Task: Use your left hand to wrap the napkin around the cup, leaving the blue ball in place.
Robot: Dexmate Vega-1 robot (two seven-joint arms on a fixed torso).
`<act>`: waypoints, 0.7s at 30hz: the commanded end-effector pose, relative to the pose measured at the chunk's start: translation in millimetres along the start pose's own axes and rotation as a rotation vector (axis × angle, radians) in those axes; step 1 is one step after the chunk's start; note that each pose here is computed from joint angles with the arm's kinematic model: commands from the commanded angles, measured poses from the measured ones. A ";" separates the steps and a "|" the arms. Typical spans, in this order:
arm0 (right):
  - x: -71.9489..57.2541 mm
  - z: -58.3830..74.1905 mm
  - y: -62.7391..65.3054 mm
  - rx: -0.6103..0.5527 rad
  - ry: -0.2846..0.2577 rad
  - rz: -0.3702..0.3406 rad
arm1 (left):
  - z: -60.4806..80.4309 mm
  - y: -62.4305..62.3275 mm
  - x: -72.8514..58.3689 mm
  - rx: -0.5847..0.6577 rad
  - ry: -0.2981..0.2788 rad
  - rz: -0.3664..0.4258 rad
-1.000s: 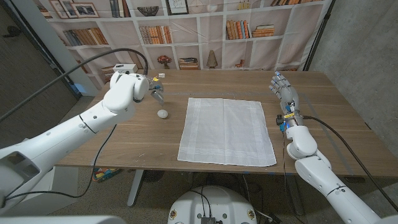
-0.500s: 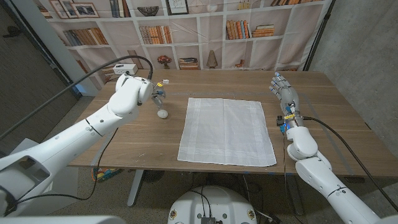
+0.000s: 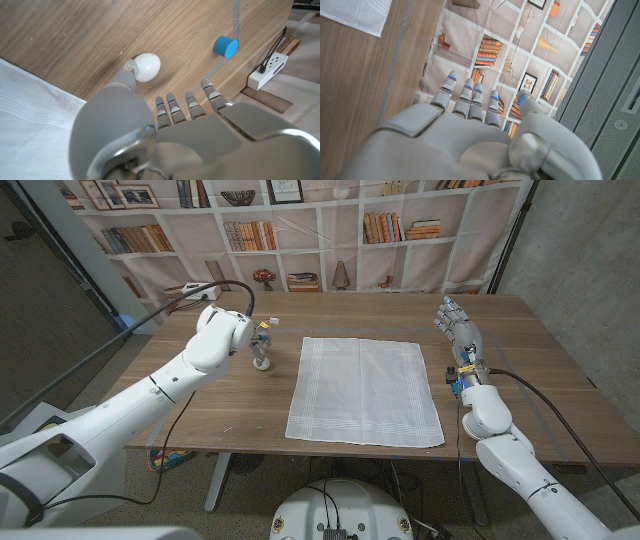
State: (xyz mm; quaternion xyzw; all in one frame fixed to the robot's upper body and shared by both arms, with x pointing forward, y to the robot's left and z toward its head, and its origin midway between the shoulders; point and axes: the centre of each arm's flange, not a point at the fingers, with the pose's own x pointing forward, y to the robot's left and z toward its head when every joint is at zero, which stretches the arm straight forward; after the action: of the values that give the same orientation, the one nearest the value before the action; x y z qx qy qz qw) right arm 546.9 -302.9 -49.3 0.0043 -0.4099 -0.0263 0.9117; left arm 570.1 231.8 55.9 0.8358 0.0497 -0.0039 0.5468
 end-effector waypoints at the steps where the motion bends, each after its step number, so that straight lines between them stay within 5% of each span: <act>1: -2.5 2.2 0.6 -0.004 -0.006 -0.006 | 9.2 -15.6 8.5 0.012 -0.014 -0.017; 12: -0.4 2.7 5.0 -0.008 -0.006 -0.003 | 11.1 -26.7 14.7 0.030 0.012 0.023; 21: -1.1 3.6 5.7 -0.015 -0.009 -0.006 | 10.8 -36.1 22.6 -0.029 -0.026 0.069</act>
State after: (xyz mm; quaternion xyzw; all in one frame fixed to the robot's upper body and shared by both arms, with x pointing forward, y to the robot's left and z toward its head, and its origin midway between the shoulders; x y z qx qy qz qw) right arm 544.3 -299.3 -48.3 0.0015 -0.4128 -0.0294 0.9103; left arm 583.2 234.2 27.9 0.8396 0.0381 0.0031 0.5419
